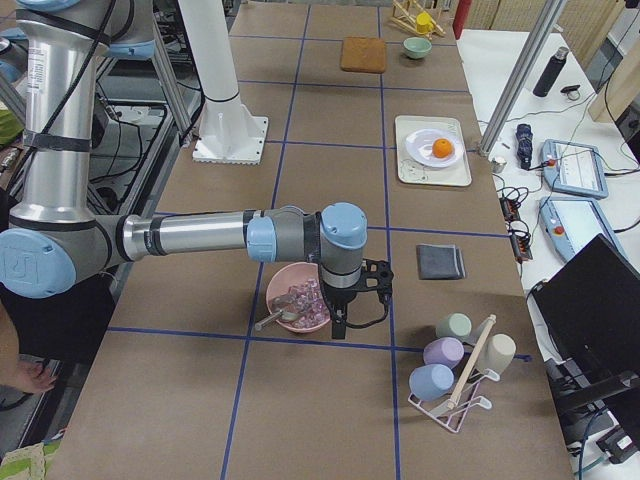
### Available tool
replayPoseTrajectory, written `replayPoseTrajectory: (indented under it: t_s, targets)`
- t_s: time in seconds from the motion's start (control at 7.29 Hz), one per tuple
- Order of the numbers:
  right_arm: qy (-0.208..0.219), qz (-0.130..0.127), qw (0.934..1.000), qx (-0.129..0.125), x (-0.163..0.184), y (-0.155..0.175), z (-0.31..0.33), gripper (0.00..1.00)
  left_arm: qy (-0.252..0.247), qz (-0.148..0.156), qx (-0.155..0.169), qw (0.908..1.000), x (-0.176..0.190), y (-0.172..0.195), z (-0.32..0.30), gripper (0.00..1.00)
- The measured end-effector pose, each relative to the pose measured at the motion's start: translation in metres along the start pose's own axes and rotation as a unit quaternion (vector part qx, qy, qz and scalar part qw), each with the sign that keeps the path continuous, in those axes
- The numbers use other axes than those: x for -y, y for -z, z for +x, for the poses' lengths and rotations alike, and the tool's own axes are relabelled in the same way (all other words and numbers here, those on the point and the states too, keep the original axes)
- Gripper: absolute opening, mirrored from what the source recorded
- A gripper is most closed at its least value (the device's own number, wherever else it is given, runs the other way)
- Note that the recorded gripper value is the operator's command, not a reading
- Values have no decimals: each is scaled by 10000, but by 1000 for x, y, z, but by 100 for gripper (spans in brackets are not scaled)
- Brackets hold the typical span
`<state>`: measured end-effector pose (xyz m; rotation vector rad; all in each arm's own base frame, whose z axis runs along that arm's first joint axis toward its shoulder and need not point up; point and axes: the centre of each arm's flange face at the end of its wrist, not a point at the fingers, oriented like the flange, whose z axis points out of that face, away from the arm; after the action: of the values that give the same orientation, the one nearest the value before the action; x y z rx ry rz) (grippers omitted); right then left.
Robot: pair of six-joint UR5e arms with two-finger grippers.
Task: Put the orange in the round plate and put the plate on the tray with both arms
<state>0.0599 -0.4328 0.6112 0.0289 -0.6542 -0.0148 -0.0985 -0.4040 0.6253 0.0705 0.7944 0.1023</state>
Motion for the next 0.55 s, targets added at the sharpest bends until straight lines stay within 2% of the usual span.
replayPoseTrajectory:
  t_s: [0.55]
  targets:
    - [2, 0, 10000, 67, 0, 0, -1, 100, 4, -4, -1, 10000, 0, 0, 0, 100]
